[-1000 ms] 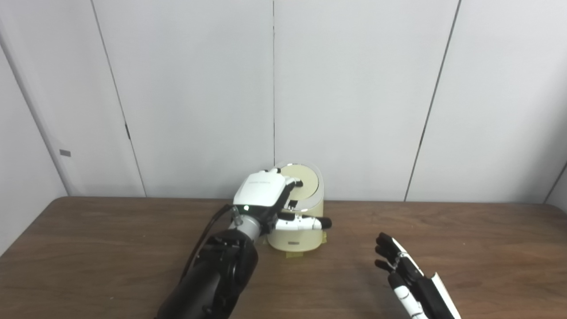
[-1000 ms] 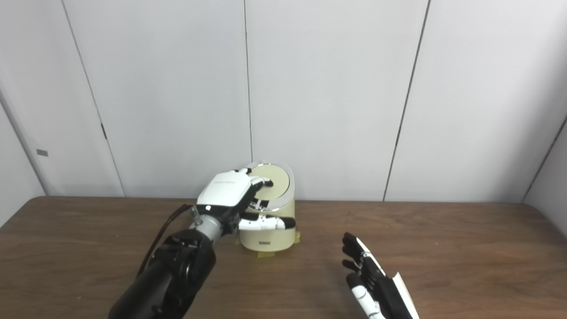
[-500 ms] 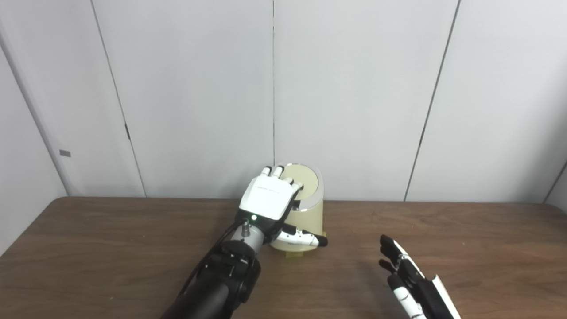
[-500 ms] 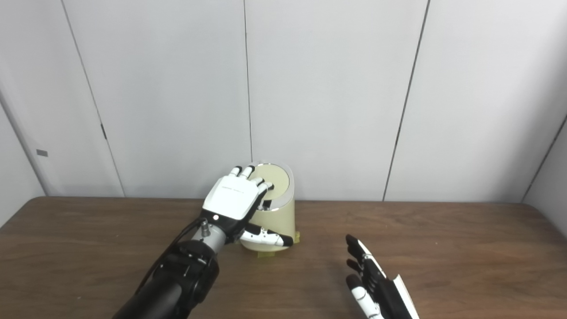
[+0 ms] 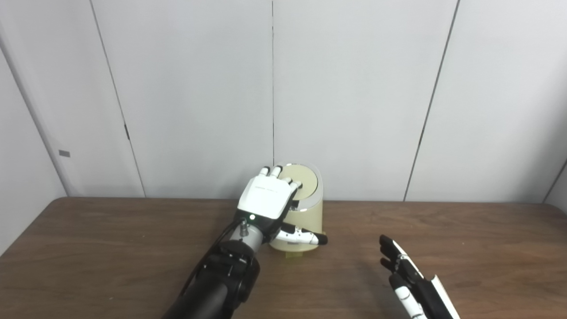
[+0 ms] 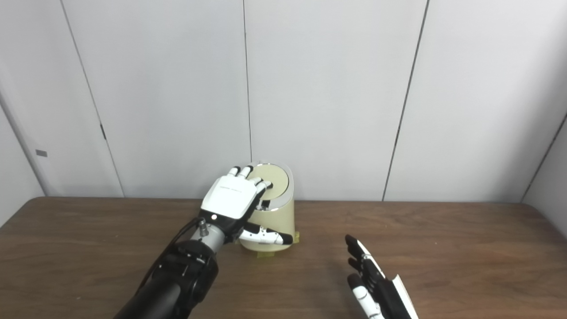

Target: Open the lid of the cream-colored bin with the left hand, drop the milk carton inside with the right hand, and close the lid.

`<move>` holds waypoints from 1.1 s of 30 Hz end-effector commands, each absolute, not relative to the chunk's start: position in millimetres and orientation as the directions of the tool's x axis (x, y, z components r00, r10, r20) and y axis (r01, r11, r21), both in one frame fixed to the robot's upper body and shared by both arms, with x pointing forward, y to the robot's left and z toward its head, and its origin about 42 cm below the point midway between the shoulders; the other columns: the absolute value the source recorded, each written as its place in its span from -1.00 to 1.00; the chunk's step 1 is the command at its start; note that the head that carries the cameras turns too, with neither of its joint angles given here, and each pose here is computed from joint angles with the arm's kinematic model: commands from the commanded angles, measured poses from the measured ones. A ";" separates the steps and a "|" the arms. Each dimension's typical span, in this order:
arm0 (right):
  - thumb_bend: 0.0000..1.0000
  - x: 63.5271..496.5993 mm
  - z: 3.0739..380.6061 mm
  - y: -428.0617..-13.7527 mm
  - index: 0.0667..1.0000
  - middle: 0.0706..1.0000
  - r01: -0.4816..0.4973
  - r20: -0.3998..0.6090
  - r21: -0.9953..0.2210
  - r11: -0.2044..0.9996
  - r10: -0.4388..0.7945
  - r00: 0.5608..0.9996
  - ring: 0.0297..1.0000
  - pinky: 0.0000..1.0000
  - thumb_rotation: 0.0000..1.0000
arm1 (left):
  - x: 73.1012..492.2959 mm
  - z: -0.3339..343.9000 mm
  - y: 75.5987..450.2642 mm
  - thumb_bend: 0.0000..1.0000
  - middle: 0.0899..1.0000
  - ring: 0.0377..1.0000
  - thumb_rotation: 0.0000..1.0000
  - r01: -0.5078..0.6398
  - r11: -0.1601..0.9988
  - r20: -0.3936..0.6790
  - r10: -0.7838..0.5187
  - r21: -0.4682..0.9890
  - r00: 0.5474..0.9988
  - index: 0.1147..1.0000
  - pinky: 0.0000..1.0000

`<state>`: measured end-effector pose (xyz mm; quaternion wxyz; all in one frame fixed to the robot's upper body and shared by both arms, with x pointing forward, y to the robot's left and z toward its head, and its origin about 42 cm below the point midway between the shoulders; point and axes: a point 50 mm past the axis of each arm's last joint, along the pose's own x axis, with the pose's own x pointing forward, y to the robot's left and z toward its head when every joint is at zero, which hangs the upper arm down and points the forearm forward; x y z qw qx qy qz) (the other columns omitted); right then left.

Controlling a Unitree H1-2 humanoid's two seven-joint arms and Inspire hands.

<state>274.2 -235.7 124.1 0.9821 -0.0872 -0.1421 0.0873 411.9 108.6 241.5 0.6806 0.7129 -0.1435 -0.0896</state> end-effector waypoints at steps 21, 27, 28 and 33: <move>-0.43 267.8 116.8 -228.9 0.81 0.85 -0.115 0.218 -0.250 0.961 0.171 0.961 0.82 0.67 0.66 | 421.3 268.4 112.2 0.82 1.00 1.00 0.89 -0.195 0.060 0.204 -0.329 0.979 0.922 1.00 1.00; -0.45 268.0 118.0 -228.1 0.81 0.84 -0.117 0.219 -0.248 0.962 0.173 0.960 0.82 0.67 0.63 | 421.7 268.1 113.1 0.82 0.97 1.00 0.85 -0.194 0.033 0.194 -0.334 0.980 0.923 0.94 1.00; -0.45 268.1 118.1 -228.1 0.82 0.85 -0.120 0.218 -0.241 0.963 0.174 0.960 0.83 0.68 0.63 | 421.7 267.6 113.1 0.82 0.93 1.00 0.84 -0.193 0.017 0.187 -0.337 0.981 0.923 0.91 1.00; -0.45 269.6 116.4 -228.9 0.83 0.86 -0.122 0.232 -0.225 0.967 0.174 0.957 0.85 0.71 0.64 | 421.9 261.8 110.7 0.87 0.67 1.00 0.80 -0.223 -0.151 0.151 -0.384 0.963 0.911 0.62 1.00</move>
